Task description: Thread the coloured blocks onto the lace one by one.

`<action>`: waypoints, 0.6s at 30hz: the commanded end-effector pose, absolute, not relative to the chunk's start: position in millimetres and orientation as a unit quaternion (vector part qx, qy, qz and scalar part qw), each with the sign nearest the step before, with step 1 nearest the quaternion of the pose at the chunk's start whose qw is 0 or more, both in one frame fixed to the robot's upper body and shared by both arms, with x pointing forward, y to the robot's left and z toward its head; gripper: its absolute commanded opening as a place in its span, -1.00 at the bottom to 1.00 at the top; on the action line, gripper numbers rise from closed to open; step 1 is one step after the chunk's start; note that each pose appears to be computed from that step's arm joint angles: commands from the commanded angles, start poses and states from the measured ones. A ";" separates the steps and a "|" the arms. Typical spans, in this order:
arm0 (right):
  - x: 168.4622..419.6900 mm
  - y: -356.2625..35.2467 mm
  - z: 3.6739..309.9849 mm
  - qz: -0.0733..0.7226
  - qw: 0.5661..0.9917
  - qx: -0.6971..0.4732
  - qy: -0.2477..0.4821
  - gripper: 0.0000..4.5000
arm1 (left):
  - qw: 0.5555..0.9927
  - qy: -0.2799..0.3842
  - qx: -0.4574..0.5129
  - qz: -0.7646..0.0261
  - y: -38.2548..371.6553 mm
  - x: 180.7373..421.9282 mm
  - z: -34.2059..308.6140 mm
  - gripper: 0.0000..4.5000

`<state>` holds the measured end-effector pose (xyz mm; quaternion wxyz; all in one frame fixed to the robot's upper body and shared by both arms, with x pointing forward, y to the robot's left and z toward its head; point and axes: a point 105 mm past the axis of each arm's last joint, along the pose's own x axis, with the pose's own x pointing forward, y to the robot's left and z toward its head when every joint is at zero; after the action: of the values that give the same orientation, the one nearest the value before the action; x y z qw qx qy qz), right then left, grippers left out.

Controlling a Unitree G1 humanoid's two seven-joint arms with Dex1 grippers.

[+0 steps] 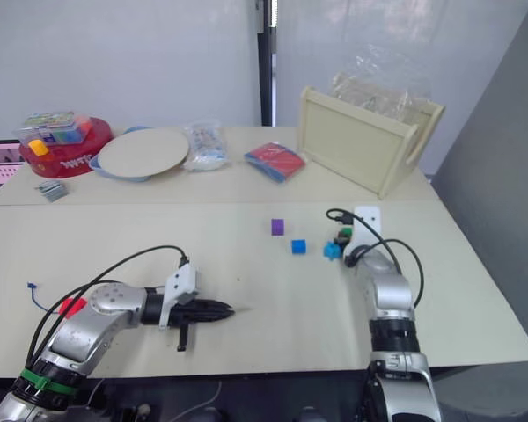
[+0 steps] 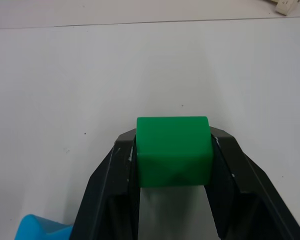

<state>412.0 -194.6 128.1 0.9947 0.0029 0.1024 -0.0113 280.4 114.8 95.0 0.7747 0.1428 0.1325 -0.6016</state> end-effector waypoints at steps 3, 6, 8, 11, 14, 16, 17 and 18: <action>399.8 -202.8 176.1 -0.015 1.000 0.002 0.007 -0.47 | 0.775 0.111 0.150 -0.604 110.8 283.1 106.4 -1.00; 383.9 -202.3 192.9 -0.006 1.000 -0.005 -0.027 -0.47 | 0.774 0.111 0.150 -0.604 111.2 282.6 106.2 -1.00; 367.3 -199.3 203.9 0.007 0.999 -0.014 -0.048 -0.47 | 0.774 0.112 0.151 -0.605 111.9 281.8 105.8 -1.00; 335.6 -178.5 213.9 0.063 0.995 -0.029 -0.068 -0.47 | 0.774 0.114 0.150 -0.605 114.2 281.1 106.4 -1.00; 301.8 -142.9 208.1 0.155 0.986 -0.029 -0.059 -0.47 | 0.774 0.116 0.149 -0.605 116.3 281.2 106.8 -1.00; 277.4 -115.9 193.8 0.223 0.974 -0.018 -0.035 -0.47 | 0.773 0.117 0.149 -0.606 116.5 281.3 106.7 -1.00; 267.7 -106.2 182.1 0.245 0.969 -0.011 -0.013 -0.47 | 0.771 0.117 0.148 -0.608 115.8 281.2 106.7 -1.00; 261.7 -100.3 172.6 0.257 0.966 -0.011 0.005 -0.47 | 0.770 0.117 0.148 -0.609 115.1 281.2 106.7 -1.00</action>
<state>274.0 -114.5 168.4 0.9748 -0.0115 0.0123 0.2227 281.3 116.0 98.5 0.7726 0.1459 0.1302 -0.6040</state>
